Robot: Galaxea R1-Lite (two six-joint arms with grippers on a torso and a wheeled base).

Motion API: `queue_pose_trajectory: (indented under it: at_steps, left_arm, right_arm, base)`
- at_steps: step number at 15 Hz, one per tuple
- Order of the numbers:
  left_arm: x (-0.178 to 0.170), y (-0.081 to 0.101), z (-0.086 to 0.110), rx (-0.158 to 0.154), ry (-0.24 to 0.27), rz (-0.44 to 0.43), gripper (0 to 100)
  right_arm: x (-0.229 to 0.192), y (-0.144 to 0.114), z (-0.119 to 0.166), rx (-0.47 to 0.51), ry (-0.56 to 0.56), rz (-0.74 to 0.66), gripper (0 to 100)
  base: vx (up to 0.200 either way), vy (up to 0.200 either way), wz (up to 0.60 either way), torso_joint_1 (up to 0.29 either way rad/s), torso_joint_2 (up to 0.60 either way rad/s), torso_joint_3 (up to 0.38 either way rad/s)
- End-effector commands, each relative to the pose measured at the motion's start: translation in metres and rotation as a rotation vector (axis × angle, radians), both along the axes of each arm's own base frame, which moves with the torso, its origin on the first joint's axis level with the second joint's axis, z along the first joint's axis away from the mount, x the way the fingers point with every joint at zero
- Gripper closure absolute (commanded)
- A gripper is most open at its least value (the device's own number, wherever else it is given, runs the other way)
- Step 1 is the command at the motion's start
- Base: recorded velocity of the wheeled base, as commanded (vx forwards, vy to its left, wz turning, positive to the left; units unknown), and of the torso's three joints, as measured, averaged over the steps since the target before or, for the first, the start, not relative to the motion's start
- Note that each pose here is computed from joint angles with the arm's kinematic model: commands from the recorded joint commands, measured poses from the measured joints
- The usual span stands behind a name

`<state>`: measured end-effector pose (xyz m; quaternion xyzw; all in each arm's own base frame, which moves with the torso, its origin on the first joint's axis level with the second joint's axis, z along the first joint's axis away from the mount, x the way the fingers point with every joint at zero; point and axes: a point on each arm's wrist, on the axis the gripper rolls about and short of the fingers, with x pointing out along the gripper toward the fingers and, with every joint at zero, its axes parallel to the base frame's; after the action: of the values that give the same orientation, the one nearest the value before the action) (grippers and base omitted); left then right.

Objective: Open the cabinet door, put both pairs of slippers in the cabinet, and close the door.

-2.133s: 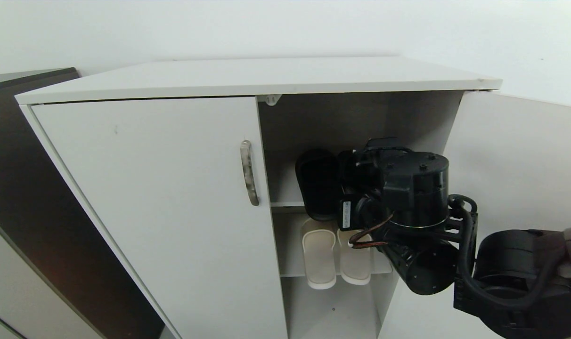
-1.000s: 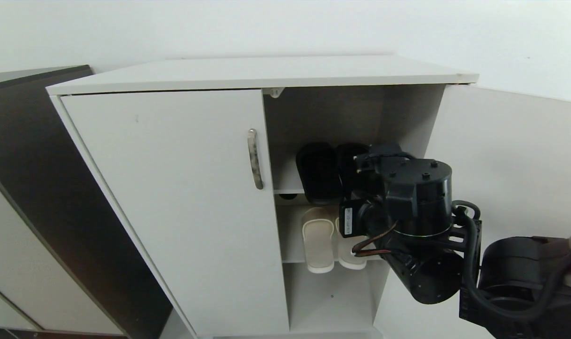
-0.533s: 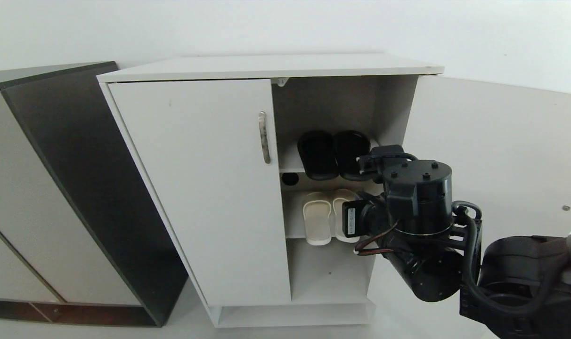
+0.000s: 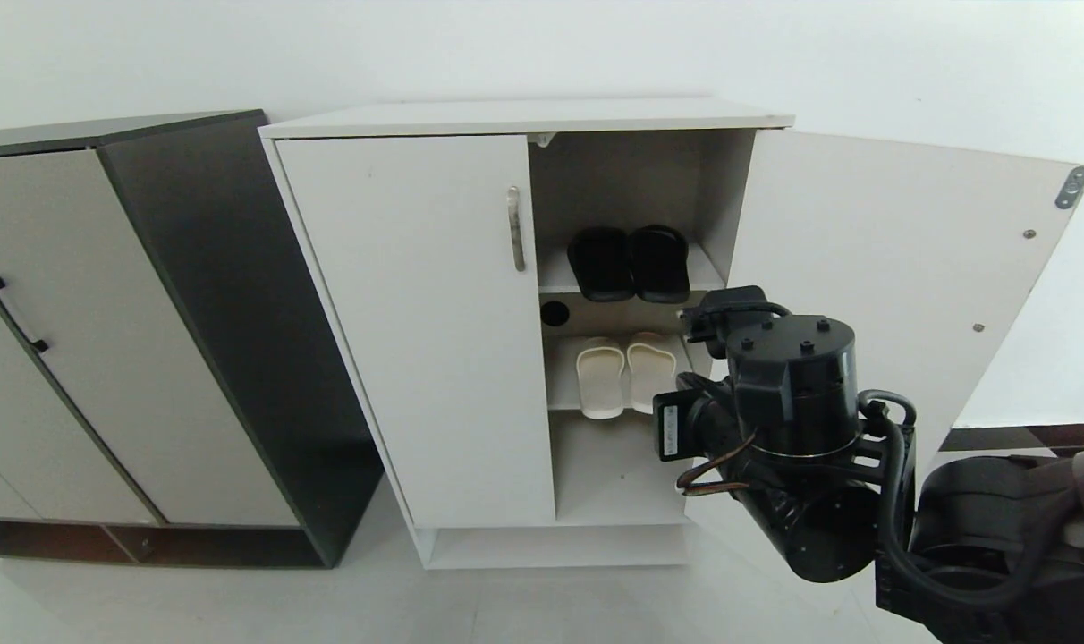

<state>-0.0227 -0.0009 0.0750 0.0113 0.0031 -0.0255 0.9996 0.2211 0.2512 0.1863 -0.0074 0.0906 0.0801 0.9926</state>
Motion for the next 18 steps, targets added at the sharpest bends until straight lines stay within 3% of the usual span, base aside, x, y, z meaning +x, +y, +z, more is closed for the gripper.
queue_pose_trajectory:
  at_steps: [1, 18]
  left_arm:
    - [0.0000, 0.0000, 0.0000, 0.000, -0.001, 0.000, 100]
    - [0.0000, 0.0000, 0.0000, -0.001, -0.001, 0.000, 100]
  right_arm:
    - [0.0009, 0.0000, -0.0014, -0.004, 0.003, -0.002, 100]
    - [0.0090, -0.0016, -0.0103, -0.028, 0.020, -0.023, 100]
  base:
    - [0.000, 0.000, 0.00, 0.000, 0.00, 0.000]
    - [0.000, 0.000, 0.00, 0.000, 0.00, 0.000]
